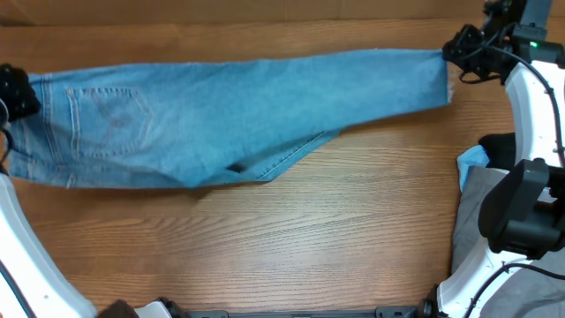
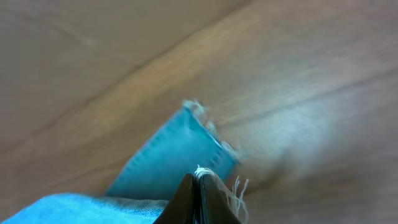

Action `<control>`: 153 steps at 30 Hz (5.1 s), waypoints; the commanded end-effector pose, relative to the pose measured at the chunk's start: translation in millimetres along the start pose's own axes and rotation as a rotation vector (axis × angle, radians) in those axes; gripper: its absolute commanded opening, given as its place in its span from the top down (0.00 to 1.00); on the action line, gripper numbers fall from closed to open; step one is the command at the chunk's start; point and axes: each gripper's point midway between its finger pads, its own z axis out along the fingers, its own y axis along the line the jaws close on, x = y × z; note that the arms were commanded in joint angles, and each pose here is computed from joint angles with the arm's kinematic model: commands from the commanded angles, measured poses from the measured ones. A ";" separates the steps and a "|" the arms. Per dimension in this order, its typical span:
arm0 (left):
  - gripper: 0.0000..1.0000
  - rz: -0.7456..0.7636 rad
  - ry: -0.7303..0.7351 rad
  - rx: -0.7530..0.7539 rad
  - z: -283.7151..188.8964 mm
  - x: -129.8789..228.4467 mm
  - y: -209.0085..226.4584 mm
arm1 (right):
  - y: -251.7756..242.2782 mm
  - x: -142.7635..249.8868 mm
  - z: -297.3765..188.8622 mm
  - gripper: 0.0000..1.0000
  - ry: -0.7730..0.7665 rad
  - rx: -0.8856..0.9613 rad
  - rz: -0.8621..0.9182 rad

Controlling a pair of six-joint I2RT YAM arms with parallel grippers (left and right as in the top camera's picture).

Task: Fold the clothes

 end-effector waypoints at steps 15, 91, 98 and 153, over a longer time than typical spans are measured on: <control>0.96 0.078 -0.094 -0.052 -40.9 -42.8 -0.5 | 29.5 -39.5 -46.2 0.96 -0.142 -0.106 -0.072; 0.96 -0.244 0.575 -0.033 12.5 157.0 15.1 | -118.7 239.0 38.7 0.32 0.529 0.472 0.285; 0.96 -0.240 0.579 -0.029 12.7 157.6 12.7 | -128.5 257.4 29.9 0.76 0.602 0.536 0.298; 0.96 0.074 0.193 0.071 -41.8 44.9 -24.4 | -44.2 36.7 3.6 0.96 0.224 0.359 0.033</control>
